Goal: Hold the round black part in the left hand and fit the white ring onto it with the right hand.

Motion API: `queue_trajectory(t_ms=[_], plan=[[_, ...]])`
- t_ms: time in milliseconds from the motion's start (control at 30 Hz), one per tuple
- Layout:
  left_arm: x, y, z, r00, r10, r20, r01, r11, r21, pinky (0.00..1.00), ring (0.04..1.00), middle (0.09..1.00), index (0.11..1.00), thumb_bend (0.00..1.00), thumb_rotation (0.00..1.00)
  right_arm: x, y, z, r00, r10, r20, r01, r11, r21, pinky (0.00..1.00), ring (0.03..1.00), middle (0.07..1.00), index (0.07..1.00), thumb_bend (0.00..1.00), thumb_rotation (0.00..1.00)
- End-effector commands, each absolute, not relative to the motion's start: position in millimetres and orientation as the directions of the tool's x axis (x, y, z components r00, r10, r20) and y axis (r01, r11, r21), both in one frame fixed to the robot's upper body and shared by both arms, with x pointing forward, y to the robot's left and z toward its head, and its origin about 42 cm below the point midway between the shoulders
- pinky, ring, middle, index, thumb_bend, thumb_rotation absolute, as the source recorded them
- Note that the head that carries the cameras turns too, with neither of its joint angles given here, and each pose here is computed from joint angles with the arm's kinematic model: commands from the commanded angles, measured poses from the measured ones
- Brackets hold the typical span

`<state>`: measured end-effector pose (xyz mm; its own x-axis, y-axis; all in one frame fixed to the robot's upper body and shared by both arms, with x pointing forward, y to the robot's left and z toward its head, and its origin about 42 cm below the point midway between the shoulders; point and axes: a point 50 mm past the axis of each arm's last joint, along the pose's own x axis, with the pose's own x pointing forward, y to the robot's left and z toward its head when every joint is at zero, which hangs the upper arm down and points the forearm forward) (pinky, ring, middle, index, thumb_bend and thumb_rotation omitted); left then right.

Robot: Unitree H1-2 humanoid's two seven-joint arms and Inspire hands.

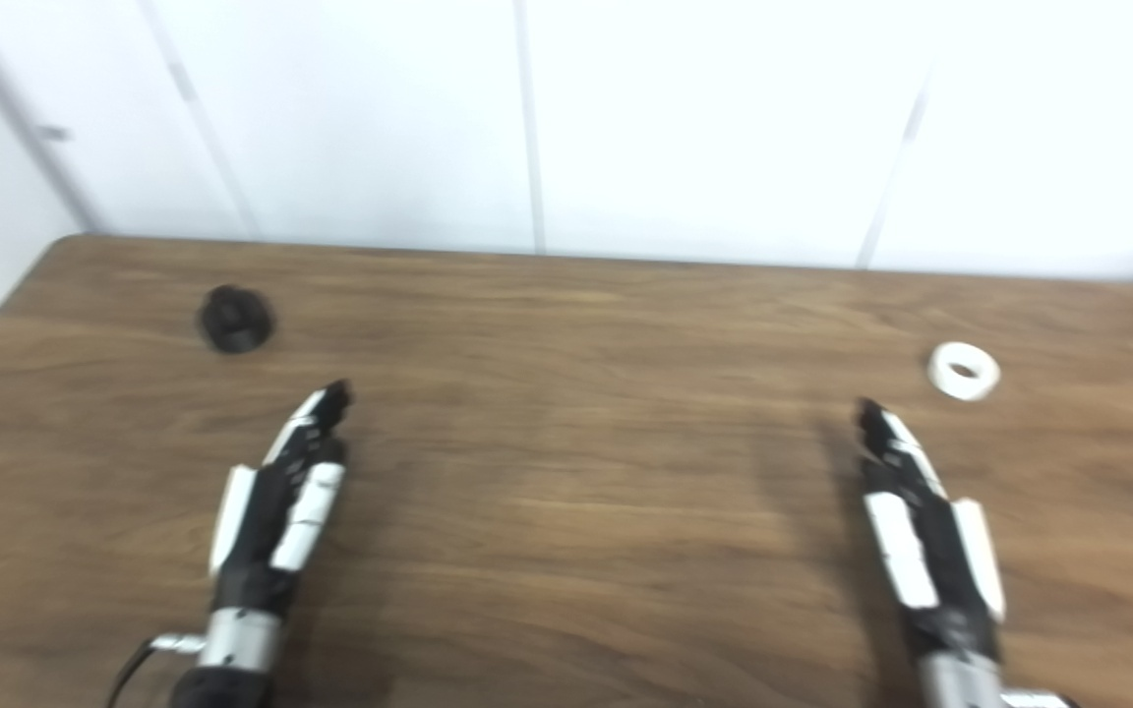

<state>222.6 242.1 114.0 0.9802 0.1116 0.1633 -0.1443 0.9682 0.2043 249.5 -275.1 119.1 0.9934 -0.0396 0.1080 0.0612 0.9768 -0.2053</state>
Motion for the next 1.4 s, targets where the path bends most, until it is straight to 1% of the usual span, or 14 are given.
queue_trajectory(t_ms=[0, 200, 367, 400, 433, 500, 700, 1000, 1067, 1100, 1167, 1200, 1267, 1367], plan=[[219.1, 231.6, 110.9, 0.977, 0.124, 0.172, -0.156, 0.969, 0.190, 0.97, 0.948, 0.923, 0.925, 0.54, 0.85, 255.7, -279.7, 129.8, 0.983, -0.019, 0.182, 0.056, 0.978, -0.201, 0.90, 0.932, 0.922, 0.910, 0.60, 0.93], [221.9, 223.1, 107.0, 0.979, 0.128, 0.161, -0.157, 0.971, 0.181, 0.98, 0.954, 0.923, 0.929, 0.52, 0.83, 257.1, -288.1, 125.5, 0.986, -0.006, 0.169, 0.038, 0.982, -0.184, 0.92, 0.934, 0.928, 0.918, 0.62, 0.94], [223.5, 217.9, 104.1, 0.979, 0.133, 0.156, -0.161, 0.969, 0.186, 0.96, 0.948, 0.921, 0.931, 0.50, 0.82, 257.9, -292.9, 121.8, 0.986, 0.007, 0.168, 0.022, 0.985, -0.171, 0.94, 0.952, 0.940, 0.934, 0.56, 0.96], [223.7, 216.8, 103.4, 0.979, 0.131, 0.157, -0.160, 0.970, 0.183, 0.96, 0.948, 0.920, 0.931, 0.50, 0.82, 258.0, -293.7, 120.9, 0.986, -0.007, 0.166, 0.038, 0.982, -0.184, 0.95, 0.953, 0.941, 0.936, 0.55, 0.97], [223.9, 215.9, 102.7, 0.979, 0.130, 0.157, -0.158, 0.971, 0.182, 0.96, 0.948, 0.921, 0.932, 0.50, 0.81, 258.2, -294.4, 119.8, 0.986, -0.019, 0.164, 0.052, 0.980, -0.194, 0.91, 0.931, 0.921, 0.916, 0.56, 0.96], [223.9, 214.6, 101.2, 0.979, 0.128, 0.157, -0.156, 0.971, 0.181, 0.96, 0.949, 0.922, 0.934, 0.49, 0.81, 258.8, -295.0, 117.8, 0.986, -0.037, 0.161, 0.070, 0.977, -0.203, 0.89, 0.919, 0.910, 0.902, 0.56, 0.96], [223.4, 213.3, 98.8, 0.980, 0.132, 0.151, -0.159, 0.970, 0.184, 0.97, 0.957, 0.928, 0.937, 0.51, 0.82, 260.0, -295.2, 113.3, 0.985, -0.031, 0.170, 0.069, 0.973, -0.219, 0.89, 0.917, 0.904, 0.893, 0.51, 1.00], [224.2, 217.6, 100.1, 0.979, 0.136, 0.150, -0.169, 0.959, 0.230, 0.94, 0.933, 0.919, 0.940, 0.51, 0.76, 260.3, -295.2, 107.6, 0.984, -0.042, 0.173, 0.082, 0.970, -0.228, 0.87, 0.893, 0.883, 0.875, 0.50, 1.00], [224.5, 217.9, 102.6, 0.979, 0.138, 0.152, -0.171, 0.956, 0.238, 0.93, 0.928, 0.915, 0.939, 0.50, 0.69, 260.1, -295.8, 106.7, 0.984, -0.041, 0.174, 0.082, 0.969, -0.232, 0.86, 0.888, 0.882, 0.876, 0.50, 1.00], [225.1, 218.4, 105.6, 0.977, 0.143, 0.157, -0.178, 0.954, 0.240, 0.93, 0.928, 0.915, 0.939, 0.50, 0.68, 260.1, -296.3, 106.2, 0.983, -0.040, 0.178, 0.082, 0.968, -0.235, 0.85, 0.887, 0.882, 0.876, 0.50, 1.00], [225.8, 219.5, 109.7, 0.975, 0.151, 0.165, -0.188, 0.953, 0.238, 0.93, 0.926, 0.911, 0.936, 0.53, 0.59, 259.9, -296.7, 105.3, 0.983, -0.039, 0.181, 0.083, 0.967, -0.240, 0.85, 0.886, 0.881, 0.874, 0.50, 1.00], [226.8, 221.1, 113.9, 0.972, 0.157, 0.176, -0.198, 0.949, 0.245, 0.93, 0.926, 0.911, 0.935, 0.54, 0.58, 259.6, -296.8, 105.2, 0.983, -0.039, 0.179, 0.082, 0.968, -0.238, 0.85, 0.886, 0.880, 0.874, 0.50, 1.00], [229.5, 225.5, 120.7, 0.965, 0.165, 0.205, -0.216, 0.942, 0.258, 0.93, 0.924, 0.908, 0.930, 0.60, 0.48, 259.3, -296.3, 105.4, 0.984, -0.041, 0.173, 0.082, 0.968, -0.238, 0.84, 0.885, 0.880, 0.872, 0.52, 1.00], [234.4, 234.9, 133.5, 0.954, 0.179, 0.240, -0.246, 0.926, 0.287, 0.93, 0.921, 0.907, 0.919, 0.65, 0.38, 259.2, -296.2, 104.8, 0.984, -0.039, 0.173, 0.081, 0.967, -0.243, 0.84, 0.885, 0.881, 0.872, 0.52, 1.00]])
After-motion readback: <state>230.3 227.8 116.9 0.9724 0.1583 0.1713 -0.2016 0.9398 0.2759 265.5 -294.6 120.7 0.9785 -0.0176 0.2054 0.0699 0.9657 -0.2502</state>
